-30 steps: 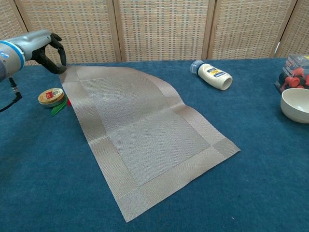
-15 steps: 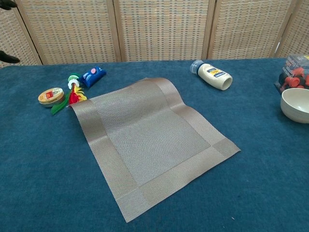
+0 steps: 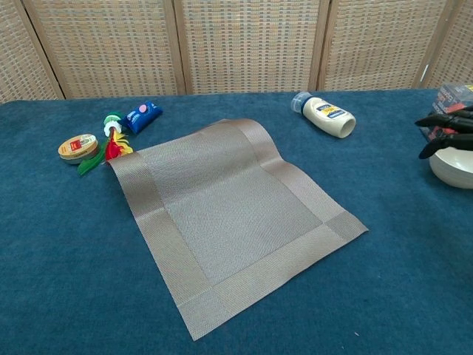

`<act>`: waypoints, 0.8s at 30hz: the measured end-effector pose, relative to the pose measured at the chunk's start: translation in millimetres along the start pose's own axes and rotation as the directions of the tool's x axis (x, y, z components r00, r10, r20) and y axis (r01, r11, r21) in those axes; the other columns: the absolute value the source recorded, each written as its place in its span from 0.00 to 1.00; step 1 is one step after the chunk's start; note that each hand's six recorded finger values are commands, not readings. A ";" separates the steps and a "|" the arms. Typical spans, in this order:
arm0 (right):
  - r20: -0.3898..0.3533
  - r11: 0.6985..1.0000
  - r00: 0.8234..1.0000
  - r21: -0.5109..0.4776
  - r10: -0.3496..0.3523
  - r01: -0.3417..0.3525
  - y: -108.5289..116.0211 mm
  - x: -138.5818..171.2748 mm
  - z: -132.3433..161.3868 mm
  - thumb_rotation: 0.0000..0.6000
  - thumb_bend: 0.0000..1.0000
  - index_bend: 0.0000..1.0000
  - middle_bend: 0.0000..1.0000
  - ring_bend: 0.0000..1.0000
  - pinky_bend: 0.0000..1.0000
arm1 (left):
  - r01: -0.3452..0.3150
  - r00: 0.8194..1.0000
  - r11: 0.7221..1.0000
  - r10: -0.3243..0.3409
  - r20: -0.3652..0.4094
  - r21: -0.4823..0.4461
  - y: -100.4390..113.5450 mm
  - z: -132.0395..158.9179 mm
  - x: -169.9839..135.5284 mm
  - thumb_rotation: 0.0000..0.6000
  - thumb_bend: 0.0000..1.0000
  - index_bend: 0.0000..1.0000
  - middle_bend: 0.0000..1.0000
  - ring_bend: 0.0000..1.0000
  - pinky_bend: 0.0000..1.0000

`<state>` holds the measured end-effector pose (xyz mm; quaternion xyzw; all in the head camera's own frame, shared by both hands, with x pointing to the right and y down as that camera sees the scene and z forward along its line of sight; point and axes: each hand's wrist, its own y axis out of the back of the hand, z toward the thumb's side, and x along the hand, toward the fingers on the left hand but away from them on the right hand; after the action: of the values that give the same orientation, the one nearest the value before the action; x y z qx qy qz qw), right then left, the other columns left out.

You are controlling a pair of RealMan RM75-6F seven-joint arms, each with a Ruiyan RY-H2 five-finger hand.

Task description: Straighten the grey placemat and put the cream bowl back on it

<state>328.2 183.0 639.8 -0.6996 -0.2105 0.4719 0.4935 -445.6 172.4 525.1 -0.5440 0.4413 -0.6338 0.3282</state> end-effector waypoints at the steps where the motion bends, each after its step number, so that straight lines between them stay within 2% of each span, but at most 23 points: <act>1: -0.014 1.000 1.000 0.007 0.006 -0.006 -3.7 -7.2 2.9 1.00 0.00 0.27 0.00 0.00 0.00 | -0.001 1.000 1.000 0.001 -0.005 -0.001 0.4 -1.5 -6.2 1.00 0.00 0.00 0.00 0.00 0.00; 8: -0.065 0.999 0.997 0.030 0.030 -0.028 -20.5 -42.0 17.5 1.00 0.00 0.30 0.00 0.00 0.00 | 0.026 1.000 1.000 -0.025 0.017 -0.017 -4.7 -2.1 -34.2 1.00 0.00 0.00 0.00 0.00 0.00; 13: -0.085 0.996 0.995 0.073 0.055 -0.049 -31.4 -59.8 19.0 1.00 0.00 0.32 0.01 0.00 0.00 | 0.028 0.999 0.999 -0.028 0.032 -0.017 -5.1 -1.8 -35.2 1.00 0.00 0.00 0.00 0.00 0.00; 24: -0.142 0.996 0.986 0.054 0.083 -0.076 -48.7 -80.4 46.0 1.00 0.00 0.33 0.04 0.00 0.00 | 0.025 0.999 0.999 -0.024 0.028 -0.034 -3.4 -7.3 -32.1 1.00 0.00 0.00 0.00 0.00 0.00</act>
<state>259.2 165.2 716.4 -0.7277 -0.1348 0.4441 0.5049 -446.4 204.0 515.2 -0.5636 0.4407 -0.6226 0.3170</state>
